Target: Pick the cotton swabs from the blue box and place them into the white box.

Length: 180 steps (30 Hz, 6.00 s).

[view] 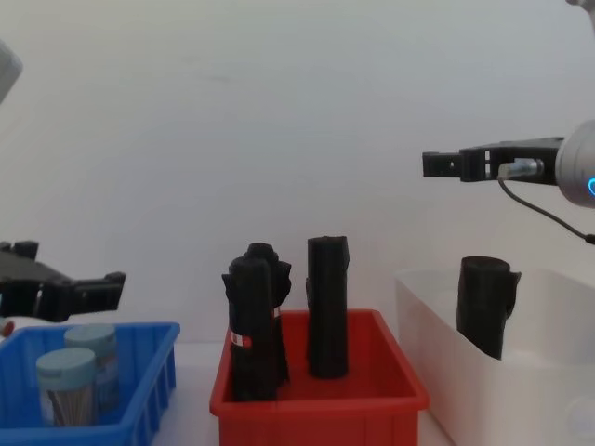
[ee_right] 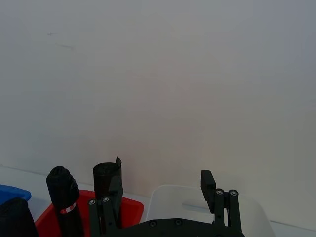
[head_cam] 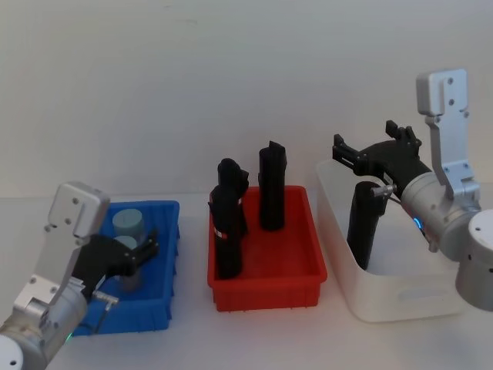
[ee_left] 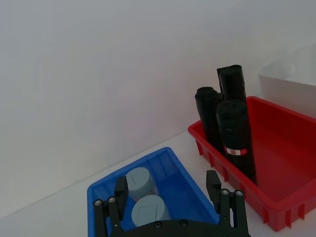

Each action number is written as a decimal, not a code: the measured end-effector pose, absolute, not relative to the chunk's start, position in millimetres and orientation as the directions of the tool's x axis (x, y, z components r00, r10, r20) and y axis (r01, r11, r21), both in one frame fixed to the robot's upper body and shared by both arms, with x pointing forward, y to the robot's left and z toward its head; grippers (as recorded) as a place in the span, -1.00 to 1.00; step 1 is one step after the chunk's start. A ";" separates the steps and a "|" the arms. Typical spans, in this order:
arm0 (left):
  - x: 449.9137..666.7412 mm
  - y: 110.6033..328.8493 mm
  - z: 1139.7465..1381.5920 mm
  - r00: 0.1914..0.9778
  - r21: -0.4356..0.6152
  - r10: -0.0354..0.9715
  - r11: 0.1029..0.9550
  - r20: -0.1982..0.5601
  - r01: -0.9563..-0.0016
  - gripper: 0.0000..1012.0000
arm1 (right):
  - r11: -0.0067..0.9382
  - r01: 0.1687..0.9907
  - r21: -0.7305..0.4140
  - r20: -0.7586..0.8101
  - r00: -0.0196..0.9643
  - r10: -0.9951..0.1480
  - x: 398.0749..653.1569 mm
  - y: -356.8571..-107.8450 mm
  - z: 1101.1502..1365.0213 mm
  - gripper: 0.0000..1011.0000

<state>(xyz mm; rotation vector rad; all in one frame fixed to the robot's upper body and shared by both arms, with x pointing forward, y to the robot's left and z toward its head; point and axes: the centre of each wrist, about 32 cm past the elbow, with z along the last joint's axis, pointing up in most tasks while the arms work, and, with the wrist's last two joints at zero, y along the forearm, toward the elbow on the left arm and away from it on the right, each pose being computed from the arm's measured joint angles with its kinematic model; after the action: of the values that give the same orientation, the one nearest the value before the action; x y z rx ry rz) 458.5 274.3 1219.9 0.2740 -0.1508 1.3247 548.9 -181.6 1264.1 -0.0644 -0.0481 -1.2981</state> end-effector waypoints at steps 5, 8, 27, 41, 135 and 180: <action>452.2 284.3 1214.7 0.225 0.148 0.942 0.193 0.248 -0.970 0.98 | 0.268 0.963 -0.021 0.072 0.269 -0.961 548.9 -181.6 1264.0 0.98; 451.2 288.5 1212.5 0.224 0.166 0.945 0.188 0.239 -0.968 0.98 | 0.268 0.963 -0.021 0.072 0.269 -0.961 548.9 -181.7 1264.0 0.98; 490.9 318.7 1199.9 0.357 0.301 0.921 0.300 0.157 -0.905 0.98 | 0.268 0.963 -0.021 0.072 0.269 -0.961 548.9 -181.7 1264.0 0.98; 517.5 331.7 1191.7 0.382 0.349 0.913 0.315 0.144 -0.883 0.98 | 0.268 0.963 -0.021 0.072 0.269 -0.961 548.9 -181.7 1264.0 0.98; 559.1 328.3 1179.5 0.352 0.339 0.917 0.276 0.186 -0.899 0.35 | 0.268 0.963 -0.021 0.072 0.269 -0.961 548.9 -181.7 1264.0 0.98; 583.0 295.1 1353.6 0.230 -0.092 0.790 0.339 0.568 -0.936 0.35 | 0.452 0.888 0.083 0.070 0.447 -0.892 546.4 -176.3 1282.4 0.98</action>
<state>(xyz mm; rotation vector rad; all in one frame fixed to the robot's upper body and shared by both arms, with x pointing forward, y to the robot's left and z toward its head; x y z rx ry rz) 583.0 295.1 1353.6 0.2933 -0.5840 1.2108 546.4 -176.3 1282.4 0.0357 -0.1085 -1.1018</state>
